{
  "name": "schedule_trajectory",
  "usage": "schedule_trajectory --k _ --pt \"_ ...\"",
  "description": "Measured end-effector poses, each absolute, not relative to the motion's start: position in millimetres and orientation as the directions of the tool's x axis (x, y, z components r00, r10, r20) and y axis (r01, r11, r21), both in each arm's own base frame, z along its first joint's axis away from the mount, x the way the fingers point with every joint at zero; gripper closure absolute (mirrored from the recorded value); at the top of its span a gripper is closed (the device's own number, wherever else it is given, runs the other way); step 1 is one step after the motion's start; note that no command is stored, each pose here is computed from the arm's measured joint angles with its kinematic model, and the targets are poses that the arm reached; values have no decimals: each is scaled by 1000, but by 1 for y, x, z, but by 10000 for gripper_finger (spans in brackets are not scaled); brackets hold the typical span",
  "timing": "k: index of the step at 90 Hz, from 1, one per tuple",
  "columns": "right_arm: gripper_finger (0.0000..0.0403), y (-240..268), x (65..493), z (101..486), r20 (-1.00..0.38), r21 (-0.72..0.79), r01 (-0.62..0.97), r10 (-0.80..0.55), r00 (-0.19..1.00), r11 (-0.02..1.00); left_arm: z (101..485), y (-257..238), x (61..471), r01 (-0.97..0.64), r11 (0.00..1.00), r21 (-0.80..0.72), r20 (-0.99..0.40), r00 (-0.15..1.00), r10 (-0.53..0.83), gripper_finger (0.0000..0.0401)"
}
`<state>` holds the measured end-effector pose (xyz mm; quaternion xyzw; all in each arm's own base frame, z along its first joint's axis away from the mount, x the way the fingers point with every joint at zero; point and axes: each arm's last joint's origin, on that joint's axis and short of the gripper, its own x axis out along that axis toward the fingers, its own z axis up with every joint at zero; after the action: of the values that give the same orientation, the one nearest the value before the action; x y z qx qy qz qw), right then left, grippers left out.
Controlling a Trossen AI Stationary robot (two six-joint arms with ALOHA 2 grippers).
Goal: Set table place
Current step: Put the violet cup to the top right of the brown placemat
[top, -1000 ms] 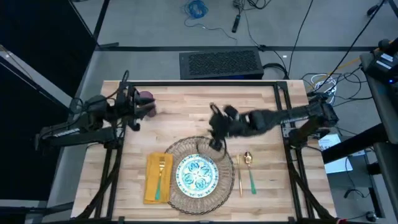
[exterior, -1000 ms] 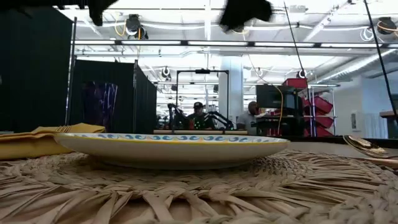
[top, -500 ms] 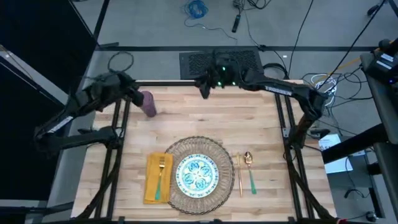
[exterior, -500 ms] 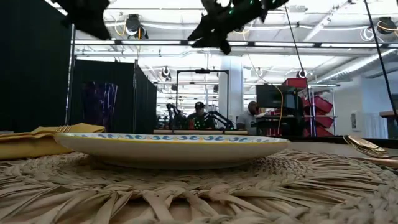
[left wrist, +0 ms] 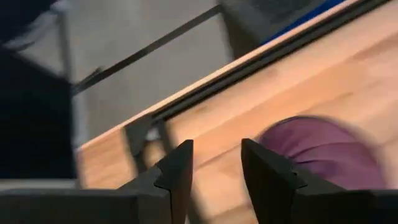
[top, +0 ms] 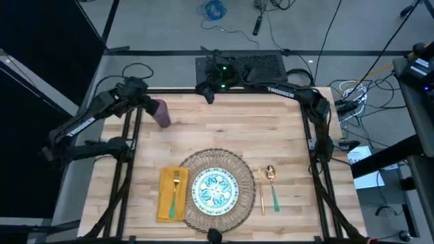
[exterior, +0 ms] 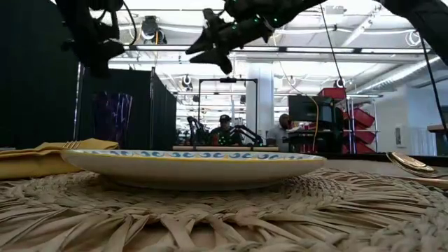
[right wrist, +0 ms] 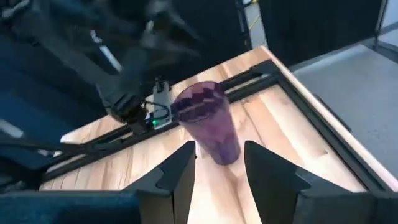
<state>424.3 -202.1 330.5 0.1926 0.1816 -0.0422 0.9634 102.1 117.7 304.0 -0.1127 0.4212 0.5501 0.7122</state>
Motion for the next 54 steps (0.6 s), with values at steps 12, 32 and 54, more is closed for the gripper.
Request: schedule_trajectory --k 12,32,54 --pt "280 -199 418 335 -397 349 162 -11 918 923 300 111 95 -878 358 317 -768 -17 641 280" --pt "280 -205 408 335 -446 341 195 -25 895 919 301 91 77 -906 311 286 -764 -19 645 280" --pt "280 -199 411 335 -441 341 176 -8 897 923 269 92 79 -903 323 283 -780 -21 625 280"
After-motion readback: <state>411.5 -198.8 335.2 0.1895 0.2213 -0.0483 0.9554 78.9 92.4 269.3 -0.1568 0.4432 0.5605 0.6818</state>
